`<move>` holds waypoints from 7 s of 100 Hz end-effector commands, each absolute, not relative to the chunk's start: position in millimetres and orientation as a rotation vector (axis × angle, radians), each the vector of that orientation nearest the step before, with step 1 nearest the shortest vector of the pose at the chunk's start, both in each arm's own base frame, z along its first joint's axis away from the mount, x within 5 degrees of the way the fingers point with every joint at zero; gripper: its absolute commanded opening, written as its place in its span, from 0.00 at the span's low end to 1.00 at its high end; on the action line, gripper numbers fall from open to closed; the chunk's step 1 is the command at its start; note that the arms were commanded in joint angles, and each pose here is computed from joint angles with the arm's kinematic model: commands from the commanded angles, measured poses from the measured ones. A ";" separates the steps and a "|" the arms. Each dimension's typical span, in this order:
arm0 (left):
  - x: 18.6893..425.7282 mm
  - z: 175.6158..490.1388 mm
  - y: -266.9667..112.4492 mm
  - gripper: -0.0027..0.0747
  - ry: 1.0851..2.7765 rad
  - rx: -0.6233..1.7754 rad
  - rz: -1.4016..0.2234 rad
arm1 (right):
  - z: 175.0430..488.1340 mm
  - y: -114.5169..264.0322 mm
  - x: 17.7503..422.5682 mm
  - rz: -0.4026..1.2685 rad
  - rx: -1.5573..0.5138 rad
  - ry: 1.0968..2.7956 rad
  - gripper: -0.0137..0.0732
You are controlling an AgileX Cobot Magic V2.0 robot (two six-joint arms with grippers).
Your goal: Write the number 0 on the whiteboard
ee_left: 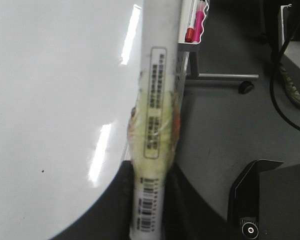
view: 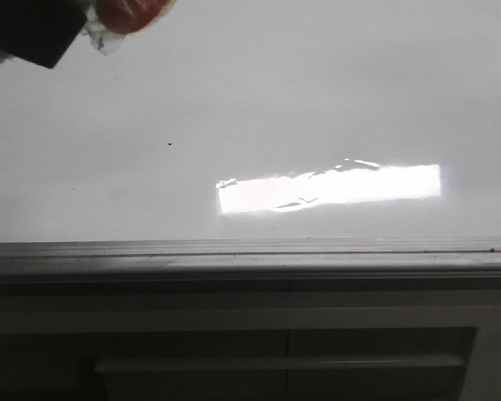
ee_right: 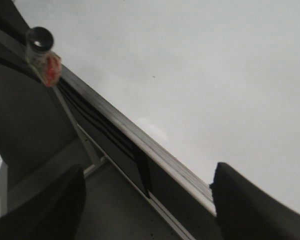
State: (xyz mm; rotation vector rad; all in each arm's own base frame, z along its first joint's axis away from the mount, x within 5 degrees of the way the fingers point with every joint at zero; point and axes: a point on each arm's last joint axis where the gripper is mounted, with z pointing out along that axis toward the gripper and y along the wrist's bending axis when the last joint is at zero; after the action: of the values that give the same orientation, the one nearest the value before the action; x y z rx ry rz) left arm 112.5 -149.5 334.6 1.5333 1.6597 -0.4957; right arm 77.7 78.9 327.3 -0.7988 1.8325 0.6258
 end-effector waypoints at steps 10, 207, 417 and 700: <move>109.8 349.6 -150.7 0.01 1.611 1.482 -0.527 | 346.7 85.7 75.9 0.762 -0.749 1.737 0.69; 103.7 341.5 -148.8 0.01 1.565 1.671 -0.490 | 351.6 211.2 122.3 0.800 -1.392 1.489 0.21; 53.4 339.4 -51.2 0.01 1.503 0.529 -0.578 | 362.0 120.5 170.9 0.331 -0.836 1.661 0.10; 53.2 339.8 -51.6 0.01 1.504 0.518 -0.596 | 346.4 157.6 210.4 0.137 -0.963 1.989 0.10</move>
State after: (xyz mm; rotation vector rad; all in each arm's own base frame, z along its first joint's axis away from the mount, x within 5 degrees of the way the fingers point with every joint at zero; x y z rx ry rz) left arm 51.4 -54.5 326.6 0.6014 1.5551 -0.5836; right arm 206.0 154.5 349.4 -0.9342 1.9824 0.1701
